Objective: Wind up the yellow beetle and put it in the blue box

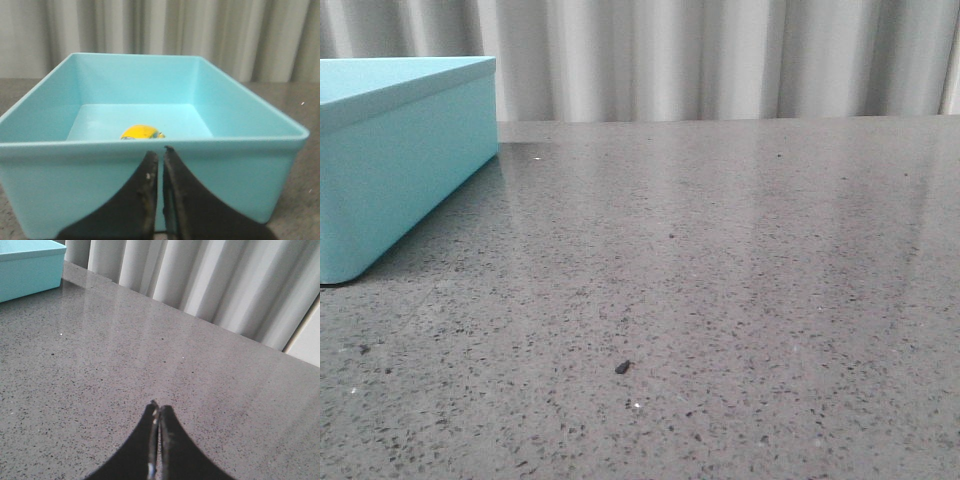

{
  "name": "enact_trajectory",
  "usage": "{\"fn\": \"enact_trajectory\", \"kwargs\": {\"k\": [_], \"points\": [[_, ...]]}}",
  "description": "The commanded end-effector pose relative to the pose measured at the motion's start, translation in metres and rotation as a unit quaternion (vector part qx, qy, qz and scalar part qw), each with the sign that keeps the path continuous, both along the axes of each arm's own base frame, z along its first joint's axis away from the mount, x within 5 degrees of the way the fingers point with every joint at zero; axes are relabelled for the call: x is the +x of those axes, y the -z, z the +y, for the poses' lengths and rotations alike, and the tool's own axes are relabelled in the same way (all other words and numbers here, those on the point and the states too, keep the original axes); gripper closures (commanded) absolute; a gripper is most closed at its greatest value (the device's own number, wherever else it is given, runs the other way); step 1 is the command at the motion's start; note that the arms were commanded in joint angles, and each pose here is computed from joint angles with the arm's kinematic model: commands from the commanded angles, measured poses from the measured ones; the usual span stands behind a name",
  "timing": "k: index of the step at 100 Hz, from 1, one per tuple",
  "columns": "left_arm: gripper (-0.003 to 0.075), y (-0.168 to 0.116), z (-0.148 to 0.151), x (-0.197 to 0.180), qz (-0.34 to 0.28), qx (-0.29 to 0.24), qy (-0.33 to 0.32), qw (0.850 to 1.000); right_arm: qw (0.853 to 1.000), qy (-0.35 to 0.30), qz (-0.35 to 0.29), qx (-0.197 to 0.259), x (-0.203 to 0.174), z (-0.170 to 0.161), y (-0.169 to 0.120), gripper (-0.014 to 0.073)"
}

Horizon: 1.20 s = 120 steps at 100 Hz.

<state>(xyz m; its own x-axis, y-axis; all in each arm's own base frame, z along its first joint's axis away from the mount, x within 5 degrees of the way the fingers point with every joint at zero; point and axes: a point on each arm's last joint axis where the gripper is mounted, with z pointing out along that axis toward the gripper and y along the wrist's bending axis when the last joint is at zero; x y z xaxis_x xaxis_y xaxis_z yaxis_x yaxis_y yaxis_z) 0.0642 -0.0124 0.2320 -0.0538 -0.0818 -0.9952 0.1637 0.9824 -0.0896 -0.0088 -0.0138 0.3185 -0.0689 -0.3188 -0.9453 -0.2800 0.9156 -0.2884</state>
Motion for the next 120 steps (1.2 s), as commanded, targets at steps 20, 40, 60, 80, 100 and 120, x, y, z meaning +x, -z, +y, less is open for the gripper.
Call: {"fn": "enact_trajectory", "kwargs": {"k": [20, 40, 60, 80, 100, 120], "points": [[0.0741, 0.020, 0.005, -0.007, -0.063, 0.073, -0.022, 0.995, 0.999, 0.000, -0.050, 0.009, -0.004, -0.002, -0.011, 0.0636], [0.0741, 0.028, 0.005, -0.010, -0.064, 0.089, -0.017, 0.994, 0.998, -0.001, -0.060, 0.012, -0.004, -0.002, -0.013, 0.0636], [0.0741, 0.035, 0.003, -0.010, -0.031, 0.094, -0.003, 0.995, 0.995, -0.007, -0.098, 0.021, 0.000, 0.001, -0.016, 0.0636], [0.0741, 0.048, -0.001, -0.012, 0.038, 0.105, 0.026, 0.993, 0.980, -0.021, -0.192, 0.045, 0.002, 0.005, -0.027, 0.0636], [0.0741, 0.051, -0.001, -0.012, 0.051, 0.123, 0.030, 0.991, 0.979, -0.022, -0.197, 0.046, 0.003, 0.006, -0.026, 0.0636], [0.0741, 0.052, -0.002, -0.013, 0.059, 0.124, 0.033, 0.990, 0.979, -0.022, -0.197, 0.046, 0.003, 0.006, -0.026, 0.0636]]}}
